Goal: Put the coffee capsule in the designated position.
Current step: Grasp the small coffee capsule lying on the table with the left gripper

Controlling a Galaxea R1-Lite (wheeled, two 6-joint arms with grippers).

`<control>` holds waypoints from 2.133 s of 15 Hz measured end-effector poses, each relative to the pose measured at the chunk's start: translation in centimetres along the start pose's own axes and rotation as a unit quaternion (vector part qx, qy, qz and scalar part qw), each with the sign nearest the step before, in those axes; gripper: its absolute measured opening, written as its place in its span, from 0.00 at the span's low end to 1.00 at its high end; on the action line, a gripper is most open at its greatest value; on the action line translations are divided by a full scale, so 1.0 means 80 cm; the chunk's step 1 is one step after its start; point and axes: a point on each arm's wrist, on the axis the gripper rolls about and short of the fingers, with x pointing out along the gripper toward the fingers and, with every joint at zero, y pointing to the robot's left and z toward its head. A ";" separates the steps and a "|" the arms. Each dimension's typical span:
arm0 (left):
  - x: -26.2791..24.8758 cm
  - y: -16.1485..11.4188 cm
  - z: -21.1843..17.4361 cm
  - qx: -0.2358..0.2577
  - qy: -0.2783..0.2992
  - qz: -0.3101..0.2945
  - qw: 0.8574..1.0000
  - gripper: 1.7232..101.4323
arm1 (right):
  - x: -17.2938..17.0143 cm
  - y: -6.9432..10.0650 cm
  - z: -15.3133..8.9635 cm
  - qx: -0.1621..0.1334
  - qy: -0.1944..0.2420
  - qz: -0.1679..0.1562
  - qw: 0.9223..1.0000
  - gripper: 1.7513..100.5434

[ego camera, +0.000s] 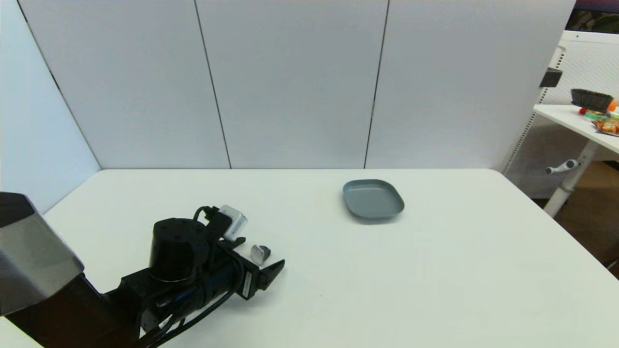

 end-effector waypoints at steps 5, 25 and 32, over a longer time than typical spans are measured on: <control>0.007 0.001 -0.003 -0.007 -0.007 0.001 1.000 0.96 | 0.000 0.000 0.000 0.001 0.000 0.000 1.000 0.97; 0.016 0.002 -0.011 -0.024 -0.005 0.002 1.000 0.96 | 0.000 0.000 0.000 0.001 0.000 0.000 1.000 0.97; 0.010 0.002 -0.005 -0.018 -0.002 0.003 1.000 0.96 | 0.000 0.000 0.000 0.000 0.000 0.000 1.000 0.97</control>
